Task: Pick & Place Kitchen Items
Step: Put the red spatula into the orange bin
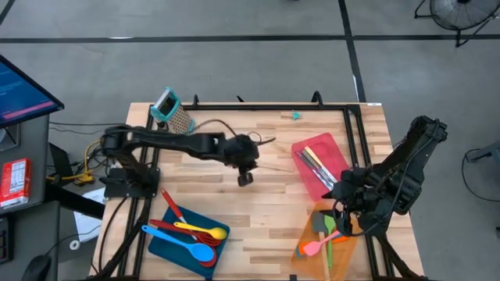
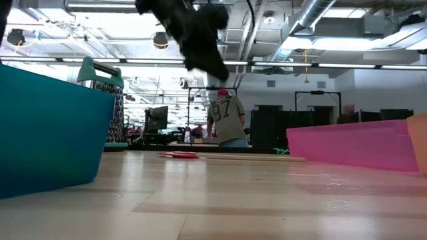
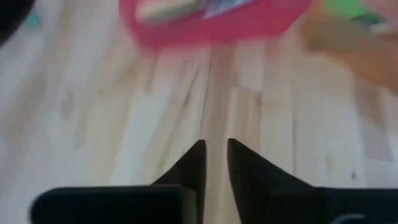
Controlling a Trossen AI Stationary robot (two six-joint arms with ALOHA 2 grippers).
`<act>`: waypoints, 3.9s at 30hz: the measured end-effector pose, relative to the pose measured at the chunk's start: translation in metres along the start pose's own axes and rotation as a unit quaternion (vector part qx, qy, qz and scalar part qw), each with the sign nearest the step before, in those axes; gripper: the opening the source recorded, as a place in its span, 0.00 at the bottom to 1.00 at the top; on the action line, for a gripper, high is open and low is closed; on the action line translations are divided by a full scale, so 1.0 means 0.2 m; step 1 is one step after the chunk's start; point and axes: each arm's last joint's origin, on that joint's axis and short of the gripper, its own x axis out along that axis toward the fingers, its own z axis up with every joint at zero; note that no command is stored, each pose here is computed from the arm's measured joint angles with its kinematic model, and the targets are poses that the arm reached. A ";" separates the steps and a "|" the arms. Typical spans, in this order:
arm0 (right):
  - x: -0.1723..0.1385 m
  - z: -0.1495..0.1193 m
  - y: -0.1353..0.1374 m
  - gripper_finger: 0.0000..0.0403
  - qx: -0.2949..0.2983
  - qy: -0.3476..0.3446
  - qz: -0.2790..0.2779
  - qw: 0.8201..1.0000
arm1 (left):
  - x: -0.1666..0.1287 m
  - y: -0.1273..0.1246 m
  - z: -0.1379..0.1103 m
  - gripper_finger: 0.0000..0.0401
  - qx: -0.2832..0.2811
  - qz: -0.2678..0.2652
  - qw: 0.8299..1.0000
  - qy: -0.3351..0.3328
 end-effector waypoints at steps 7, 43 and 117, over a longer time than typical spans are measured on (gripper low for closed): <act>-0.01 -0.01 0.01 0.56 -0.002 -0.001 0.006 1.000 | -0.14 0.13 0.00 0.37 0.068 0.010 0.997 -0.027; 0.00 -0.01 0.00 0.56 -0.001 0.002 0.001 1.000 | 0.55 0.22 -0.39 0.42 0.164 0.026 0.975 0.150; 0.00 0.02 0.00 0.56 0.009 -0.036 -0.017 0.999 | 0.45 0.09 -0.44 0.20 0.320 -0.087 0.922 0.202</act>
